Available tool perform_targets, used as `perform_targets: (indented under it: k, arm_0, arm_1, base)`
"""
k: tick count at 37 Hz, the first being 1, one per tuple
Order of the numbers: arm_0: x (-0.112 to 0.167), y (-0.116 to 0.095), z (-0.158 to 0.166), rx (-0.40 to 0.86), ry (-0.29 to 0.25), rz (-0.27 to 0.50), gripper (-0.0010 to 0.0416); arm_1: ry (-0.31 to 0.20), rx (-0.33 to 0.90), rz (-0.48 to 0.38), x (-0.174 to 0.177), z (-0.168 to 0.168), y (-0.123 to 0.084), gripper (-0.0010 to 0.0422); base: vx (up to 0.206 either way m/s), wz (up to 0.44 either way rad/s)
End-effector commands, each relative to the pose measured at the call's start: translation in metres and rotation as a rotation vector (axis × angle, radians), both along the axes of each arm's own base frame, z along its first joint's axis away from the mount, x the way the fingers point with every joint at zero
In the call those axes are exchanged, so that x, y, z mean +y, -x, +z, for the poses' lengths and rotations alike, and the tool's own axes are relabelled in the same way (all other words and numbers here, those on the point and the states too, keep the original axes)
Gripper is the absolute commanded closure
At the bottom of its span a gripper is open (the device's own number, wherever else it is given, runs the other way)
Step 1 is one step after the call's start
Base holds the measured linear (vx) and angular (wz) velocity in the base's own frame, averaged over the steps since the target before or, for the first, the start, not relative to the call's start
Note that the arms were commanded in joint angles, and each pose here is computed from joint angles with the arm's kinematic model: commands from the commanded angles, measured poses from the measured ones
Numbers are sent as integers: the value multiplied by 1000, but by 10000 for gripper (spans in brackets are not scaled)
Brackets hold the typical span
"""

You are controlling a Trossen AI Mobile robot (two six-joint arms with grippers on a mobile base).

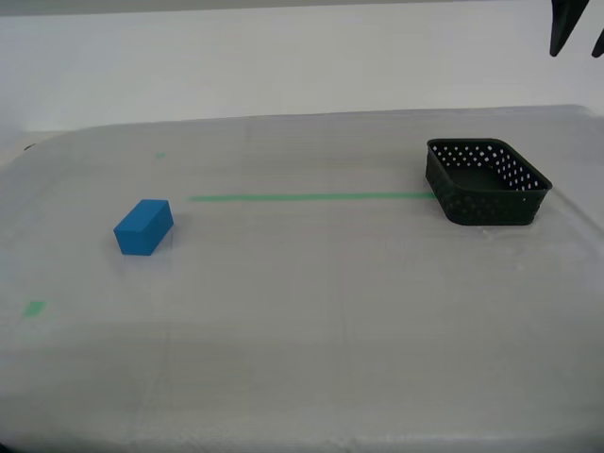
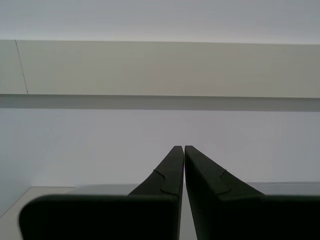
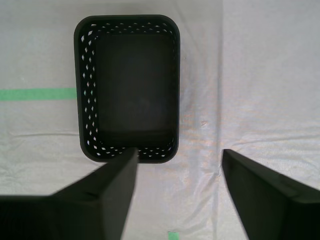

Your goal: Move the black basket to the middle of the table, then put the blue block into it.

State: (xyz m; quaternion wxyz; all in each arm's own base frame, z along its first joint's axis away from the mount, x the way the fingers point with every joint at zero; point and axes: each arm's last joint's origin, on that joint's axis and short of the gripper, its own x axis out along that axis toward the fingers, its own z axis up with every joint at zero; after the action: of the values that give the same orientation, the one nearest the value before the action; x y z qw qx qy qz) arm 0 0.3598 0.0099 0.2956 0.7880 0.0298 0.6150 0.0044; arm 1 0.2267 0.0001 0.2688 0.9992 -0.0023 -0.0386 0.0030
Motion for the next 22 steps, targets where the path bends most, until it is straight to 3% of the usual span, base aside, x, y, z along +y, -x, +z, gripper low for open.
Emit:
perform_targets:
  k: [1,6,13,17,22]
  arm_0:
    - [0,0,0,0,-5,-28,88]
    - [1,0,0,0,-38,-22,-8]
    - [3,0,0,4,-92,-56,62]
    - [3,-2,1,-9,-108,-66,54]
    - [3,-2,1,-17,-91,-57,7]
  arm_1:
    - [-2,-6,1,0,1,0,412]
    - [-1,-6,1,0,1,0,412]
    - [-1,-6,1,0,1,0,412]
    - [-2,-6,1,0,1,0,412]
    - [-1,-6,1,0,1,0,412]
  base:
    - [0,0]
    - [0,0]
    - [0,0]
    - [0,0]
    - [0,0]
